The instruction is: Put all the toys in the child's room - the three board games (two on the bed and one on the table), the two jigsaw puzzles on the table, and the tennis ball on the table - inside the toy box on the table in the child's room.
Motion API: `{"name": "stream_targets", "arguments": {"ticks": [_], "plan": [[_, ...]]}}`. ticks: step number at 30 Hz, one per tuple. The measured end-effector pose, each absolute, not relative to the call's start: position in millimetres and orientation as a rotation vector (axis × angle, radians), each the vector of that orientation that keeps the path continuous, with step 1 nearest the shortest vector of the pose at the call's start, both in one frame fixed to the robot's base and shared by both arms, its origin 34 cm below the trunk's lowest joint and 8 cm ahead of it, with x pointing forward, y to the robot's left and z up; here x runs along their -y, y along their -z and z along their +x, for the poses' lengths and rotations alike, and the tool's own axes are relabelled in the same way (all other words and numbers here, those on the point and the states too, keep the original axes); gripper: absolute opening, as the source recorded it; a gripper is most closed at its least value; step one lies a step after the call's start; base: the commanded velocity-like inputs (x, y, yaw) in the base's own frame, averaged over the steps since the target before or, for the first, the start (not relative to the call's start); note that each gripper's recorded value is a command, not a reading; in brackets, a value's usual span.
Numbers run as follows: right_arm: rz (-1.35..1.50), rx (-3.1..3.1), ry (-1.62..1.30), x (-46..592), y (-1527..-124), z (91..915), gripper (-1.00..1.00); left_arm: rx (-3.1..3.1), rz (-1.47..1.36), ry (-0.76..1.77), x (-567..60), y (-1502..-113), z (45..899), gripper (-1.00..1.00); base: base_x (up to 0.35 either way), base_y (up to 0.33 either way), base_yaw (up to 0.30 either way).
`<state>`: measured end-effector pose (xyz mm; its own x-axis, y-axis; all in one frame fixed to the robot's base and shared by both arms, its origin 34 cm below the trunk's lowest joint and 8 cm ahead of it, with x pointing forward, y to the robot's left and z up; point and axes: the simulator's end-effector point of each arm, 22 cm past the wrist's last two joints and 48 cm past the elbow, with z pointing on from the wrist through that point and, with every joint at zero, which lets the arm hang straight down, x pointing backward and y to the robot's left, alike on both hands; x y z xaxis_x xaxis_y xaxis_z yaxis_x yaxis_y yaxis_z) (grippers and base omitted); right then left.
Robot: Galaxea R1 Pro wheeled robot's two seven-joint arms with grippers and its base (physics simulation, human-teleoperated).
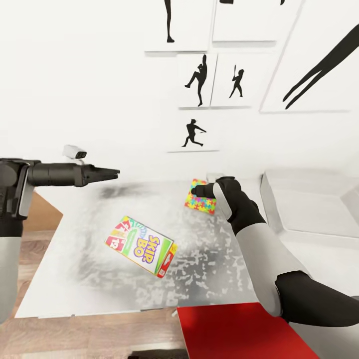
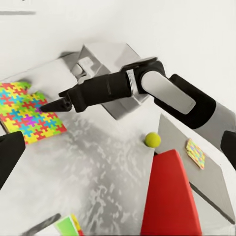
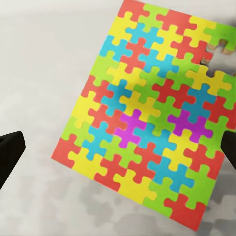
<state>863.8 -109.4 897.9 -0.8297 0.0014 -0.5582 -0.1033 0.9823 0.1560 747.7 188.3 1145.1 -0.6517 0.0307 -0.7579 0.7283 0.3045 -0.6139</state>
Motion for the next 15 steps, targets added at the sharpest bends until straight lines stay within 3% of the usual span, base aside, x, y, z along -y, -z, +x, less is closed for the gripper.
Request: {"name": "stream_targets", "arguments": {"ticks": [15], "plan": [[-0.069,-2.563,-0.242,109.4,-879.8,861.3,1.0,-1.944,0.845,1.438,-137.2,-1126.4,725.1,1.0,0.0,0.0,0.0]]}}
